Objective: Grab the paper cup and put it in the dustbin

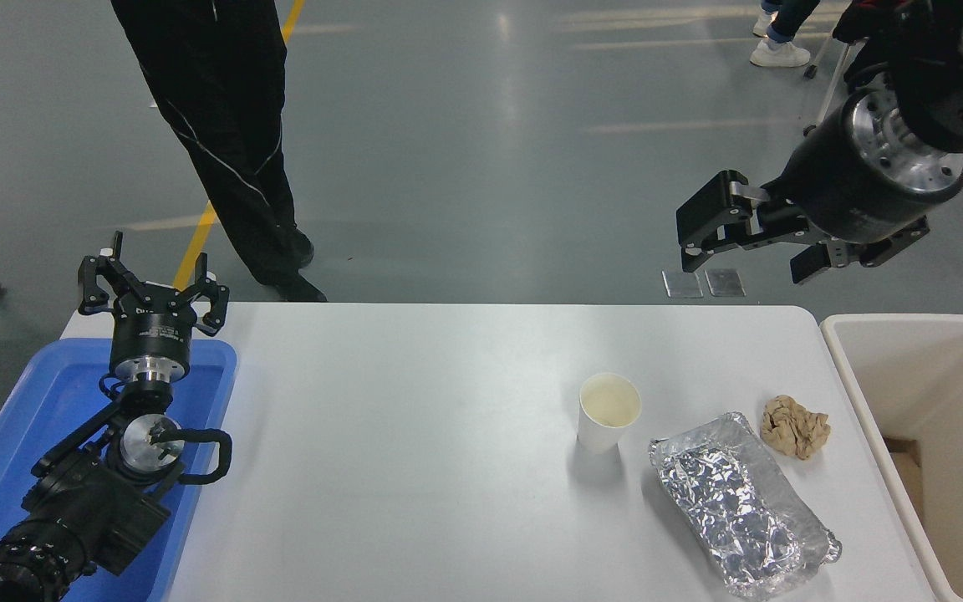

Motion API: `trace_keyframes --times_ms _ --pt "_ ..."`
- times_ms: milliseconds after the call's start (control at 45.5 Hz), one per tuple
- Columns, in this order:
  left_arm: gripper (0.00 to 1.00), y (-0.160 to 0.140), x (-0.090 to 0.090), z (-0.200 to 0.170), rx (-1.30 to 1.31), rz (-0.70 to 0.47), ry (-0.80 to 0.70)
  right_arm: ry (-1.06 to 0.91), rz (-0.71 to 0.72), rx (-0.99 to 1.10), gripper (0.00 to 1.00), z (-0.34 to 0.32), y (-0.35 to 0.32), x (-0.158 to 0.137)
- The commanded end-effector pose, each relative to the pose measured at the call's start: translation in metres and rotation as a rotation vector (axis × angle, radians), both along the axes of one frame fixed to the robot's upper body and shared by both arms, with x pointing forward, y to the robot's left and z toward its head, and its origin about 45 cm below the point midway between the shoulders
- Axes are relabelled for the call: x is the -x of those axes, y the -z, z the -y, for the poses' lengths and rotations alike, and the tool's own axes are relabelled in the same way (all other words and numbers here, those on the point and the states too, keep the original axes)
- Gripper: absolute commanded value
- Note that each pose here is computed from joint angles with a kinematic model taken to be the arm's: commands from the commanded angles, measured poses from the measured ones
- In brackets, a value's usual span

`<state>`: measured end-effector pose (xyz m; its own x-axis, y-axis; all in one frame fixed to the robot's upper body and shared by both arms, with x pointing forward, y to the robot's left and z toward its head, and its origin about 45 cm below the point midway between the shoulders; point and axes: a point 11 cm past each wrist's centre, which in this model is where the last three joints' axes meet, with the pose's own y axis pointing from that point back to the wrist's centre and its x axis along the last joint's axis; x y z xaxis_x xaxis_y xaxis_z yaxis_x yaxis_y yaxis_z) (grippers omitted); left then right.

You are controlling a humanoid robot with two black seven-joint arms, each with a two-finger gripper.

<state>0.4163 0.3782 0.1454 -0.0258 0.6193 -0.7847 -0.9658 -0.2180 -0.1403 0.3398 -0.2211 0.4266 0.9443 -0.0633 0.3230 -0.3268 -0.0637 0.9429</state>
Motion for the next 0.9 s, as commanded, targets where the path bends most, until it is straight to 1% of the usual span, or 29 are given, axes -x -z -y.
trace_keyframes --times_ms 0,88,220,374,549,681,879 --pt "0.99 0.0 0.0 0.0 0.001 0.0 -0.001 0.033 0.016 0.053 1.0 0.022 0.054 -0.01" --pt "0.99 0.0 0.0 0.0 0.001 0.0 -0.001 0.06 0.011 0.071 1.0 0.036 0.094 -0.013" --pt "0.99 0.0 0.0 0.0 0.0 0.0 0.0 0.104 -0.002 0.087 1.0 0.053 0.157 -0.005" --pt "0.99 0.0 0.0 0.0 0.0 0.0 0.0 0.12 -0.012 0.077 1.0 0.056 0.209 -0.002" --pt "0.99 0.0 0.0 0.0 0.0 0.0 0.0 0.153 0.028 0.042 1.0 0.056 0.233 -0.017" --pt "0.99 0.0 0.0 0.0 0.0 0.0 0.0 0.157 0.042 -0.004 1.0 0.043 0.241 -0.024" --pt "0.99 0.0 0.0 0.0 0.0 0.0 0.0 0.128 0.026 -0.039 1.0 0.02 0.257 -0.022"
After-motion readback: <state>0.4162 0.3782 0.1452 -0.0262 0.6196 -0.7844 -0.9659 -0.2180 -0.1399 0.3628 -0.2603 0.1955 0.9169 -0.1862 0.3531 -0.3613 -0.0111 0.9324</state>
